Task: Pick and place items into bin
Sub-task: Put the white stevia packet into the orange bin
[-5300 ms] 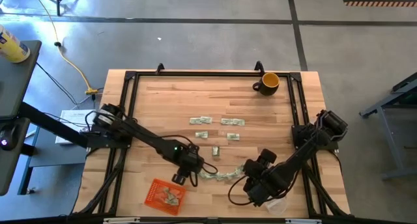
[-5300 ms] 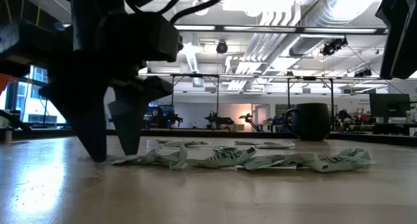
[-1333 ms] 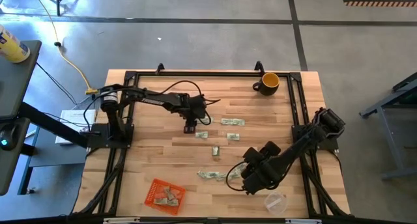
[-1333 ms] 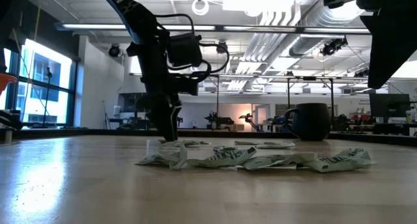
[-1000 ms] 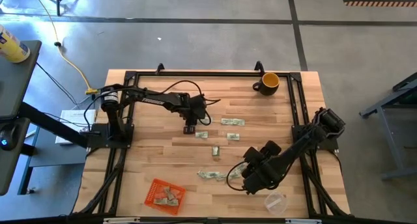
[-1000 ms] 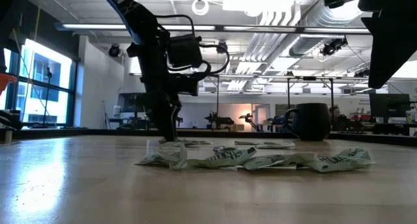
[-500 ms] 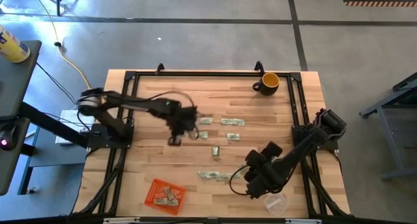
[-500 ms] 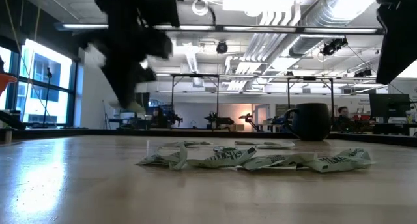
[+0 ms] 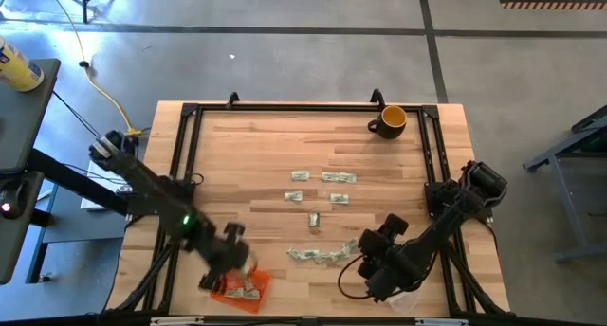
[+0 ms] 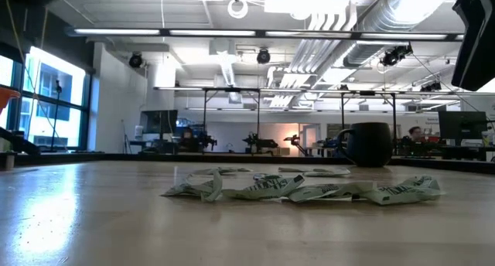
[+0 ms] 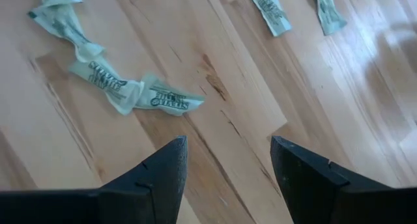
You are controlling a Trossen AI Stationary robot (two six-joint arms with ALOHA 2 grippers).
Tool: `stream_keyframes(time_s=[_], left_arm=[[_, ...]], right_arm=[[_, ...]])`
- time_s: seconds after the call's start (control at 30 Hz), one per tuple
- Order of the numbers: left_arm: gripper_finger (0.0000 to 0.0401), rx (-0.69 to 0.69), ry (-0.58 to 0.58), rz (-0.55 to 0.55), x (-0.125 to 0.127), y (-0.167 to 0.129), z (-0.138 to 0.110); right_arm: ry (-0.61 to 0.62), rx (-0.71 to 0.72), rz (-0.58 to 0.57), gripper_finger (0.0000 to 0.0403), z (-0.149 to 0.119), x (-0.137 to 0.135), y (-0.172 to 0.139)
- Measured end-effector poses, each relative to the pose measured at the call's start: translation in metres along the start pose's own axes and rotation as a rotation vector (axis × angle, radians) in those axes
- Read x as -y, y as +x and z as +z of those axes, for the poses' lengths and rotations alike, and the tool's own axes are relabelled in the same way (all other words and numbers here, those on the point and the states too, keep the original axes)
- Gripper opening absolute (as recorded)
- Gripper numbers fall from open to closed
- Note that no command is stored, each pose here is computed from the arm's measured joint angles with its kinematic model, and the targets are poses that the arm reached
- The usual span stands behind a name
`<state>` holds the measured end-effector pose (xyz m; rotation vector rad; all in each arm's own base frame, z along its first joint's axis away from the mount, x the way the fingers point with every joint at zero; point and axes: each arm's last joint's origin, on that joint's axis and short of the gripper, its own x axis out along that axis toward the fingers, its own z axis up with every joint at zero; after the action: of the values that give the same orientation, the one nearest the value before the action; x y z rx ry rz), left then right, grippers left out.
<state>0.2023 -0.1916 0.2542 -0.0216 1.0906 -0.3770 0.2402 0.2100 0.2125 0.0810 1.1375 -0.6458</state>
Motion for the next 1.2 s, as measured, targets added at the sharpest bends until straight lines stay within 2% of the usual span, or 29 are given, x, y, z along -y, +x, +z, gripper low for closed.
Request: stream_keyframes(time_s=[0.1,0.23,0.33,0.43,0.57,0.7,0.77,0.83,0.93,1.07,1.2], left_arm=[[0.0068,0.015,-0.050,0.040,0.019,0.015,-0.007],[0.0101,-0.021,-0.155,0.028,0.026,0.036,-0.009],[0.0114,-0.023,-0.168,-0.017,0.030,0.046,-0.006],[0.0126,-0.024,-0.151,-0.002,0.027,0.046,-0.005],[0.0142,-0.042,-0.180,0.050,0.006,0.028,-0.002],[0.0155,-0.067,-0.155,0.128,-0.031,0.010,0.006],[0.0158,-0.053,-0.144,0.126,-0.052,0.001,0.014],[0.0158,-0.062,-0.163,0.112,-0.072,-0.005,0.018],[0.0155,-0.032,-0.221,0.083,-0.094,-0.015,0.023],[0.0152,-0.007,-0.260,0.061,-0.100,-0.028,0.022],[0.0152,0.031,-0.292,0.101,-0.094,-0.041,0.017]], right_arm=[[-0.017,0.000,0.001,0.0211,0.000,0.000,0.000],[-0.024,0.000,0.000,0.0211,0.000,0.000,0.000],[-0.029,-0.003,-0.003,0.0211,-0.001,0.000,0.000],[-0.029,-0.013,0.002,0.0211,-0.002,0.000,-0.001],[-0.024,-0.013,0.009,0.0211,-0.006,-0.001,-0.003],[-0.023,0.012,0.005,0.0211,-0.006,-0.002,-0.004],[-0.029,0.016,0.009,0.0211,-0.001,-0.002,-0.001],[-0.056,-0.001,0.044,0.0211,0.007,-0.003,0.004],[-0.147,0.021,0.156,0.0211,0.017,-0.012,0.017],[-0.322,0.040,0.197,0.0211,0.013,-0.013,0.042],[-0.405,-0.043,0.238,0.0211,0.010,-0.003,0.069]])
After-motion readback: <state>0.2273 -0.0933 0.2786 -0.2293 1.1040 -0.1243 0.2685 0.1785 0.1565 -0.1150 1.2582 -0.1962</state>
